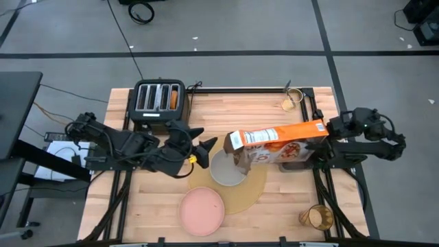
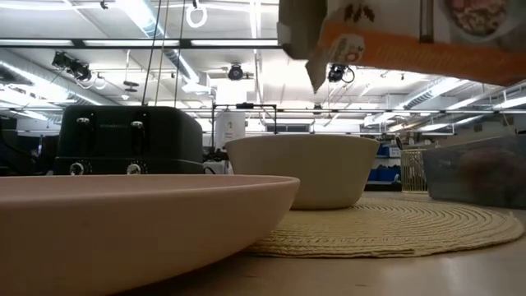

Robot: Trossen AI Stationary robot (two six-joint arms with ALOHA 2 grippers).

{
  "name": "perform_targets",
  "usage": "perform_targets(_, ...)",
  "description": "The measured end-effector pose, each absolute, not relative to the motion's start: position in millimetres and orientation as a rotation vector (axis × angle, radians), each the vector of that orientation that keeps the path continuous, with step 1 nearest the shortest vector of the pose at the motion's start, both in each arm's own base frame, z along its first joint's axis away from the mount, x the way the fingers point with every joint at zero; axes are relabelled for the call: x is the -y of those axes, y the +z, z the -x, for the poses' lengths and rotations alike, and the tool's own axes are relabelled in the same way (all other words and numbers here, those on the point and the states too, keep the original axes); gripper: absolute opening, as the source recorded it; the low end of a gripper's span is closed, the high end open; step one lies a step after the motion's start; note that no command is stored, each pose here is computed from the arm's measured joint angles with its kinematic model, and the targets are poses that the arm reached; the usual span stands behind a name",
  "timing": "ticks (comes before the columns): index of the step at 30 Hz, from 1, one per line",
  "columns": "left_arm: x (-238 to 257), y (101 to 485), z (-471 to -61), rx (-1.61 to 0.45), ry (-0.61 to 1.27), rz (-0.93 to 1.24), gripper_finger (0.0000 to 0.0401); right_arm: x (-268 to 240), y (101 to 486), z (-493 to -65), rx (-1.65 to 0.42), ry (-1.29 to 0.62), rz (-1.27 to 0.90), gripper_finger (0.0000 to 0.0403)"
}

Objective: Arrange a breakfast setting
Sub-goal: Pour the cereal from the orange cereal box into the gray bowl

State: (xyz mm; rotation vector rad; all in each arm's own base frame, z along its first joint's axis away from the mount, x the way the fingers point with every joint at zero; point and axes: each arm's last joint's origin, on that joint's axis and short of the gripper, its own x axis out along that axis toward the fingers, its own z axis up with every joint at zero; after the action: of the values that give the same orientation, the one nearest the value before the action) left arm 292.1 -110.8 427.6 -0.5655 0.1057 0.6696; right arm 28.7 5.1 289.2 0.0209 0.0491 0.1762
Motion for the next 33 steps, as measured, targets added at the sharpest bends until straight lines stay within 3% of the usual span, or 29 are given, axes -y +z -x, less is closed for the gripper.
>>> perform_targets(23,108.9,412.8,-283.3,-0.256,0.682,0.578,0.0314,-1.3,282.5,-74.2,-0.31,0.169,-0.106,0.0307)
perform_targets(33,109.0,410.8,-282.2,-0.293,0.67,0.572,0.0314,-0.5,297.0,-80.4,-0.352,0.166,-0.08,0.0305)
